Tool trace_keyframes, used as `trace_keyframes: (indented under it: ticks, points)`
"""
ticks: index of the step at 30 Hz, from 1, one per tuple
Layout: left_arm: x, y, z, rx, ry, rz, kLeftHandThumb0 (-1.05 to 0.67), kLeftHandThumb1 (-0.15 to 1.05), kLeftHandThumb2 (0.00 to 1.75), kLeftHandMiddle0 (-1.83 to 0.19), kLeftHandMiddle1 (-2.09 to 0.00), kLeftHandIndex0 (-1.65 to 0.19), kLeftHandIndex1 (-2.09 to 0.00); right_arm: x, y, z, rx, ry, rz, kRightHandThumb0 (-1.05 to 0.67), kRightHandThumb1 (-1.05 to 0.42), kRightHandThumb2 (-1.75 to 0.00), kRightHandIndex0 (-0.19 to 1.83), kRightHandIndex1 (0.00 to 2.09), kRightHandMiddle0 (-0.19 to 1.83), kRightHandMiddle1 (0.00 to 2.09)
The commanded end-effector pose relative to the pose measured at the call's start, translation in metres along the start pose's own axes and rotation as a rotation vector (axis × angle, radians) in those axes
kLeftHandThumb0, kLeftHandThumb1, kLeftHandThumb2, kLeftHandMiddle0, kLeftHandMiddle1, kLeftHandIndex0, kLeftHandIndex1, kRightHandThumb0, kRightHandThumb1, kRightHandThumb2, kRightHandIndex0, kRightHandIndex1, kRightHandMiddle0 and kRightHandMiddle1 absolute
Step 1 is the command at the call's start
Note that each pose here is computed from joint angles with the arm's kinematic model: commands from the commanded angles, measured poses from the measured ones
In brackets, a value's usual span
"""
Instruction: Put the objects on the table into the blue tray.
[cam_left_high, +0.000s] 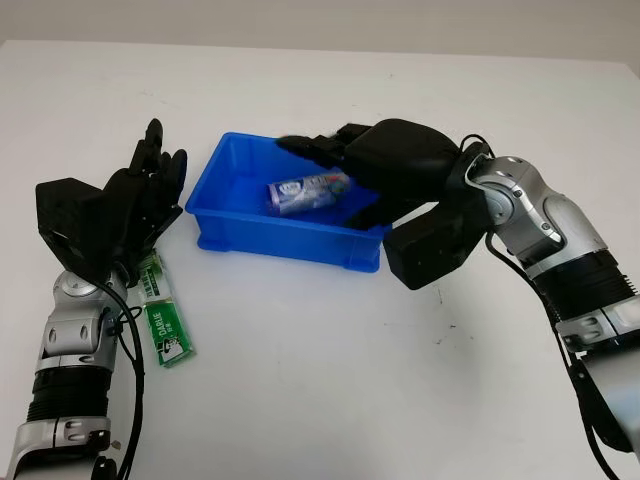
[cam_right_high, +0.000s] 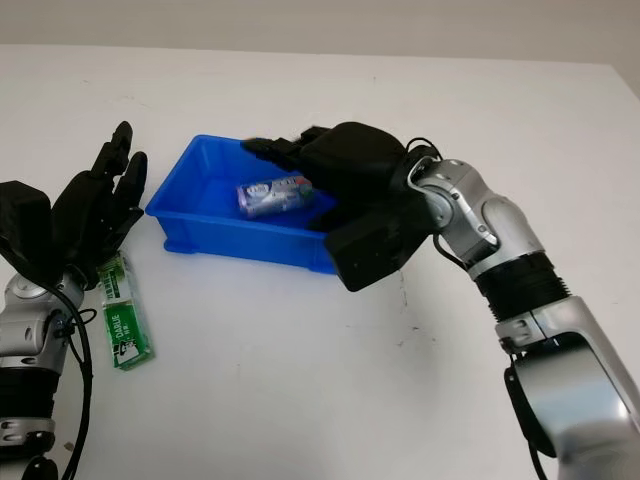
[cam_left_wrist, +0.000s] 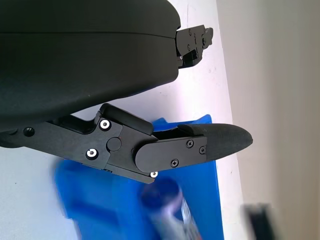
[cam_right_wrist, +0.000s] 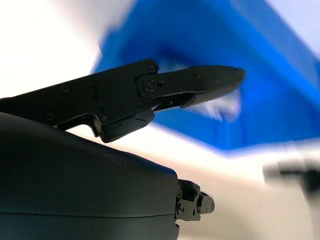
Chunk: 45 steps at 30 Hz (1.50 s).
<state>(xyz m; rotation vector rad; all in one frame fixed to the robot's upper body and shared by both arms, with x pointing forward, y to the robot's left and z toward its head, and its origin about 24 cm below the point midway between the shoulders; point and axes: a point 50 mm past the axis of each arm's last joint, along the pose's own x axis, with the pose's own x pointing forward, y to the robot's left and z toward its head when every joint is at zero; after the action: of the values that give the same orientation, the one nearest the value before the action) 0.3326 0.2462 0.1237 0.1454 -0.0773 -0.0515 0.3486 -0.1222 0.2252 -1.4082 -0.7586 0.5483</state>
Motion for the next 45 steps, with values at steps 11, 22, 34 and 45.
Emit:
trace_keyframes:
  ticks: [11,22,34,45]
  points:
    - [0.004,0.001,0.001,0.014,-0.004,-0.011,-0.8,1.05,0.56,0.19,0.0,0.19,0.0,-0.043,-0.029,-0.003,0.44,-0.079,-0.614,-0.82,-1.05,-0.58,-0.19,0.0,-0.19,0.0]
    - [0.005,0.003,0.002,0.004,-0.002,-0.015,-0.82,1.05,0.53,0.19,0.0,0.19,0.0,-0.061,0.002,-0.049,0.863,0.245,-0.687,-0.8,-1.05,-0.65,-0.19,0.0,-0.19,0.0]
    - [0.0,0.013,0.004,0.026,-0.013,-0.015,-0.8,1.05,0.55,0.19,0.0,0.19,0.0,-0.093,0.065,-0.07,1.242,0.638,-0.595,-0.73,-1.05,-0.8,-0.19,0.0,-0.19,0.0]
    - [-0.01,0.021,0.025,0.188,-0.099,-0.077,-0.79,1.05,0.52,0.19,0.0,0.19,-0.02,-0.094,0.069,-0.064,1.283,0.639,-0.61,-0.7,-1.05,-0.81,-0.19,0.0,-0.19,0.0]
